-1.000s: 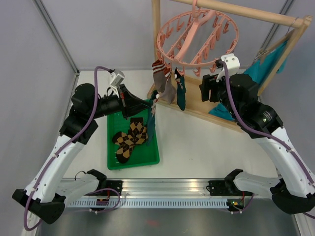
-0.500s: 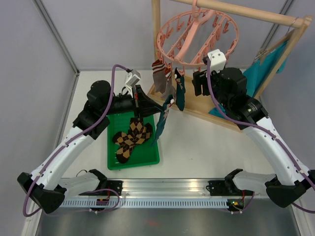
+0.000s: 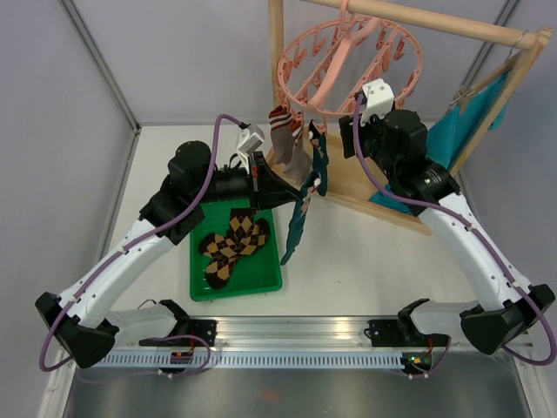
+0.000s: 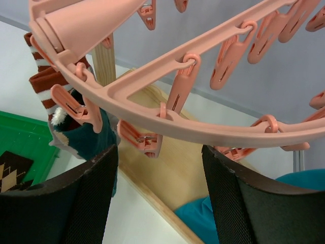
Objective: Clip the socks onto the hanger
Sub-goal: Open the clamp at the hanger.
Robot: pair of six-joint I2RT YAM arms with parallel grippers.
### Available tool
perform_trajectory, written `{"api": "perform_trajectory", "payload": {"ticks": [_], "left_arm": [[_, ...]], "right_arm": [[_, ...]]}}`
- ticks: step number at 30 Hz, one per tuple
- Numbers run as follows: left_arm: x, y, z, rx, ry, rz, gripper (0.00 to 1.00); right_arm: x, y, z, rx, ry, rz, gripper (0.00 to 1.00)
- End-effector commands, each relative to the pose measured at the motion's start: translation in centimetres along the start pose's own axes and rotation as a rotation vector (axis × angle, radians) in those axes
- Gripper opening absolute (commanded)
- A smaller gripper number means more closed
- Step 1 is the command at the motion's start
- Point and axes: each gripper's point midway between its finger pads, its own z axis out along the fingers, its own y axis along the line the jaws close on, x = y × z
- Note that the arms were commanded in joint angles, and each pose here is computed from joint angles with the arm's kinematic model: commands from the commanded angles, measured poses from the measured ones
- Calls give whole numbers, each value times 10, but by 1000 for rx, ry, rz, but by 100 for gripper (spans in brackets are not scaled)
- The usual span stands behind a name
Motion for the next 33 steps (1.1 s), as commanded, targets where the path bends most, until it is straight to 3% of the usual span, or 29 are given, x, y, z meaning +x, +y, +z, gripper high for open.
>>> {"api": "perform_trajectory", "payload": {"ticks": [1, 18, 23, 33], "left_arm": [[-19, -8, -1, -1, -39, 76, 2], [-13, -5, 2, -5, -22, 73, 2], [-11, -6, 3, -5, -19, 71, 2], [-5, 1, 9, -12, -17, 58, 2]], "right_arm": [[-11, 0, 11, -18, -55, 8, 74], [-23, 2, 23, -19, -105, 46, 70], [-28, 2, 24, -16, -126, 68, 63], [-33, 2, 19, -14, -142, 114, 37]]}}
